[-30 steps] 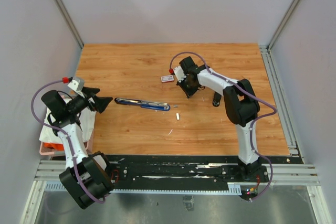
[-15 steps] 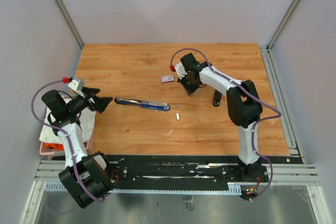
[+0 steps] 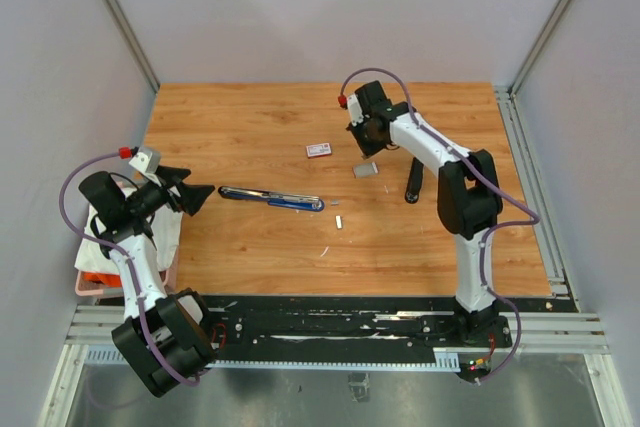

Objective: Unload the staples from the stapler
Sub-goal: Adjust the staple box at the center of the board.

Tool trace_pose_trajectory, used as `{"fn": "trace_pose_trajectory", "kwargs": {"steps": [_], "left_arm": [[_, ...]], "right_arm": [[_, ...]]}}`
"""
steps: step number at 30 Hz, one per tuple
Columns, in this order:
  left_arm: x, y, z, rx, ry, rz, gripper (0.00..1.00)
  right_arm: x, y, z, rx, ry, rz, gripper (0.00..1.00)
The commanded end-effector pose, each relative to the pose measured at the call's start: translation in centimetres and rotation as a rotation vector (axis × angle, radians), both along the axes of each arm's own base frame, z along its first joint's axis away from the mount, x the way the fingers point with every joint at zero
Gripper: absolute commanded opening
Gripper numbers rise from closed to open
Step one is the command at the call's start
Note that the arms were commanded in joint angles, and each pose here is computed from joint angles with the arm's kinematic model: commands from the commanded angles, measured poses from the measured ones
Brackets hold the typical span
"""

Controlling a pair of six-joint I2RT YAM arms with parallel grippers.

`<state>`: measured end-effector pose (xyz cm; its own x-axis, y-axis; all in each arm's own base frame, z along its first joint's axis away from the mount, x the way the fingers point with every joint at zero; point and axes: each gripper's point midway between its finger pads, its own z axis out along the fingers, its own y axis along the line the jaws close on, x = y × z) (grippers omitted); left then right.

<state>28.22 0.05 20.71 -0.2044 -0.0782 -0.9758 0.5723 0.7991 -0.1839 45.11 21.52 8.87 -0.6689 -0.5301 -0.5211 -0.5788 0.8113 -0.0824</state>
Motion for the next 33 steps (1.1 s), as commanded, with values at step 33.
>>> {"fn": "trace_pose_trajectory", "kwargs": {"steps": [33], "left_arm": [[0.3,0.4,0.6,0.008,-0.010,-0.001,0.98]], "right_arm": [[0.0,1.5,-6.1,-0.004,0.114,-0.234,0.01]]}}
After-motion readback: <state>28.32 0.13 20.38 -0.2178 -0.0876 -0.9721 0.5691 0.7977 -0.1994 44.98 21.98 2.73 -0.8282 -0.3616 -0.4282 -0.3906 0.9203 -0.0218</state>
